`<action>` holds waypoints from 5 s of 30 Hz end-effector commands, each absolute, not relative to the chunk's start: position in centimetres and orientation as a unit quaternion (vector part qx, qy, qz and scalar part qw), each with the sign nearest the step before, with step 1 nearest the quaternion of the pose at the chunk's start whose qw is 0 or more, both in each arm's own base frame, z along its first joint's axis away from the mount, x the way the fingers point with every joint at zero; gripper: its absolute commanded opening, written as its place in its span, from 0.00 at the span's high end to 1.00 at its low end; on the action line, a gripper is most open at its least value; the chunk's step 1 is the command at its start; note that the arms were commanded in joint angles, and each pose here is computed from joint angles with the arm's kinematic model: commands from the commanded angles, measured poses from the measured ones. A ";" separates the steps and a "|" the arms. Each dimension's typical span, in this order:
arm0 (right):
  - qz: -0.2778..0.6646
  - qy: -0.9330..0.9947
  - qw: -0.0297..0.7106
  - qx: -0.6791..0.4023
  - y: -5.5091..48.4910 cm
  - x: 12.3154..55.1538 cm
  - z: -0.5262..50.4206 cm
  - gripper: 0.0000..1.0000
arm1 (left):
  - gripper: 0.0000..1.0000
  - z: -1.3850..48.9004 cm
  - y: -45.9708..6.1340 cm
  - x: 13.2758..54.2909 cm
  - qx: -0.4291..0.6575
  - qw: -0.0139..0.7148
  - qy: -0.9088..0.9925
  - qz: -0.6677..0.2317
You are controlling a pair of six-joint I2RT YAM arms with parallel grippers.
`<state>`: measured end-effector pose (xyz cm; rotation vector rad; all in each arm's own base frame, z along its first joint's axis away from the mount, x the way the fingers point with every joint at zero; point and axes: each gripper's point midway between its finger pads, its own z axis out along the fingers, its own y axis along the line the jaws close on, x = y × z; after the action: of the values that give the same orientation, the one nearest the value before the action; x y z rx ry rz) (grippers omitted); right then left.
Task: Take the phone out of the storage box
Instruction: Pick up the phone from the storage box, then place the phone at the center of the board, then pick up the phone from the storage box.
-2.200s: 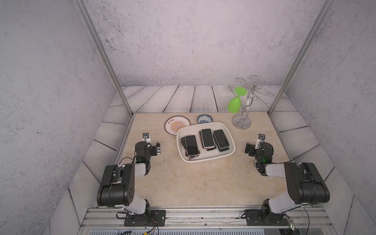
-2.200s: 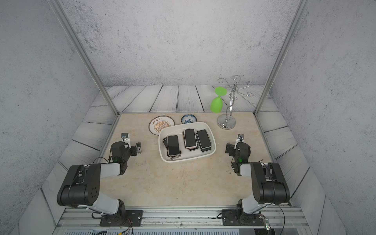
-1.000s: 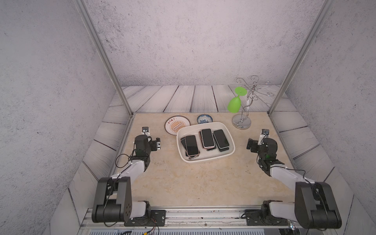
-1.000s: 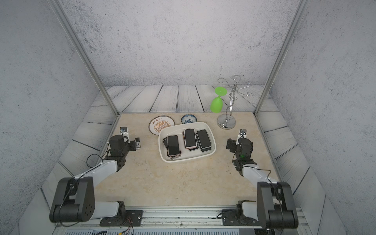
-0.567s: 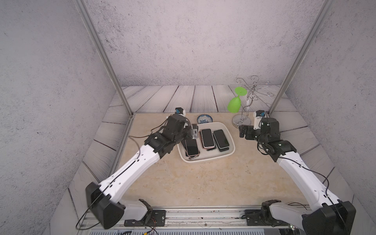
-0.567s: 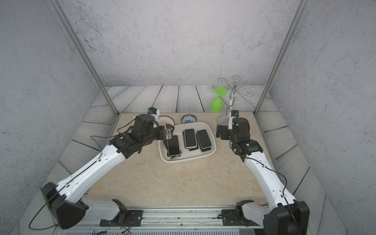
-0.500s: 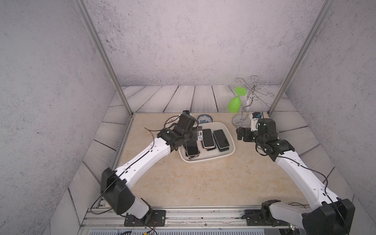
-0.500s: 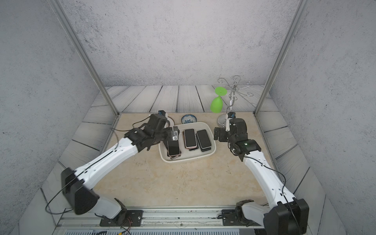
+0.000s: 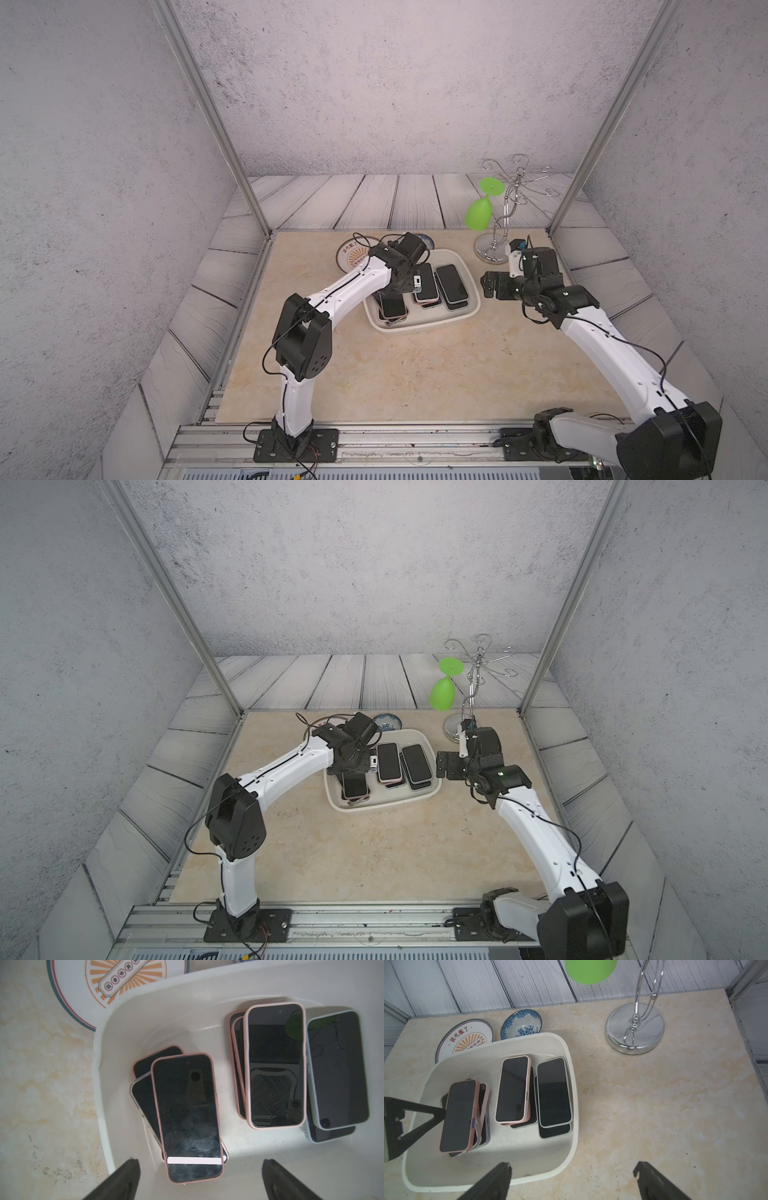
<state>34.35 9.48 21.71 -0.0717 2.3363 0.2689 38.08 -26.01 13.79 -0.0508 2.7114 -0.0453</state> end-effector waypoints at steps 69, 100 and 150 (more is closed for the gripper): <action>0.473 0.854 0.188 -0.107 33.0 37.4 20.8 0.22 | 0.67 20.7 -26.3 32.0 0.129 0.233 0.938 -0.222; 0.485 0.867 0.055 -0.102 29.2 21.7 12.0 1.00 | 0.02 26.1 -16.4 30.6 0.056 0.322 0.915 -0.235; 0.305 0.931 0.113 -0.167 24.9 20.3 12.0 0.15 | 0.02 8.7 -22.5 39.3 -0.069 0.142 0.986 -0.056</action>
<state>20.25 25.21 11.07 -0.4146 2.7434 0.9411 38.60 -22.30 9.14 -0.1024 2.8462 -0.1732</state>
